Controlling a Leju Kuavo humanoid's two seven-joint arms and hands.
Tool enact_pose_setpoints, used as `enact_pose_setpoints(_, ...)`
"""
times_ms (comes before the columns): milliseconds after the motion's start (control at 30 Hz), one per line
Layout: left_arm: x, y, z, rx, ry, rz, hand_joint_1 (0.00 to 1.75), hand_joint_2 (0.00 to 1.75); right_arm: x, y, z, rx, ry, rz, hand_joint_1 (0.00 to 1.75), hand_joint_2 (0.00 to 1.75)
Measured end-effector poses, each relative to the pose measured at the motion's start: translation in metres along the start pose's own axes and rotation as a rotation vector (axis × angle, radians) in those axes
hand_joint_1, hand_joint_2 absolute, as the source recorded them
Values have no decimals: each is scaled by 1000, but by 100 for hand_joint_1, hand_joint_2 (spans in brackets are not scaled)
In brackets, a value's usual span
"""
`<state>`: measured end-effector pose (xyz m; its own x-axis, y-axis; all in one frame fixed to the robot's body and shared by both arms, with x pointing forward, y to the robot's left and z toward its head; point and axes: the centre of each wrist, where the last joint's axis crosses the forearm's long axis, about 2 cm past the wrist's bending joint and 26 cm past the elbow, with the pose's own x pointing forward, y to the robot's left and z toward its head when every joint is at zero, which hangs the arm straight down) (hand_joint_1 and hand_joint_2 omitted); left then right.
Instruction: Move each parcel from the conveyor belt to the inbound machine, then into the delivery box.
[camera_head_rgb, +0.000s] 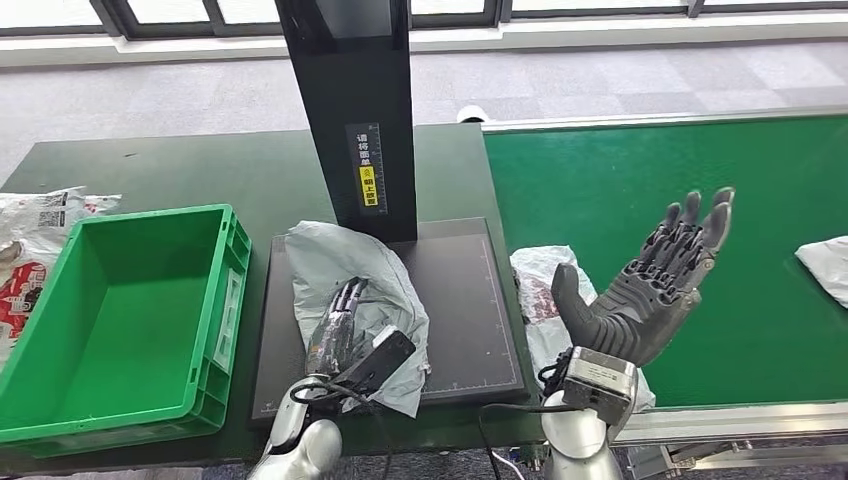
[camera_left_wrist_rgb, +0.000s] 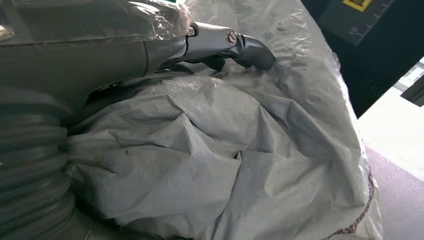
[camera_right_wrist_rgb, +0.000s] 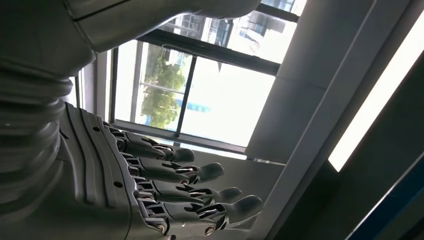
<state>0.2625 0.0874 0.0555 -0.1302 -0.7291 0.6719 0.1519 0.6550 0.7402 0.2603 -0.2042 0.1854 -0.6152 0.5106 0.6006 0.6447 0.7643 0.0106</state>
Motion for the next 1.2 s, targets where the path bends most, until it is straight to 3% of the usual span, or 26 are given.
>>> enact_pose_setpoints(600,9,-6,-13,-54,-12,-26,1,175,-2,2,5,18,16,3,0,175)
enact_pose_setpoints(733,10,-6,-14,-59,-18,-41,174,175,-2,2,5,21,14,3,0,175)
enact_pose_setpoints(1200,10,-5,-14,3,-34,-88,175,175,-2,3,6,26,13,6,0,175)
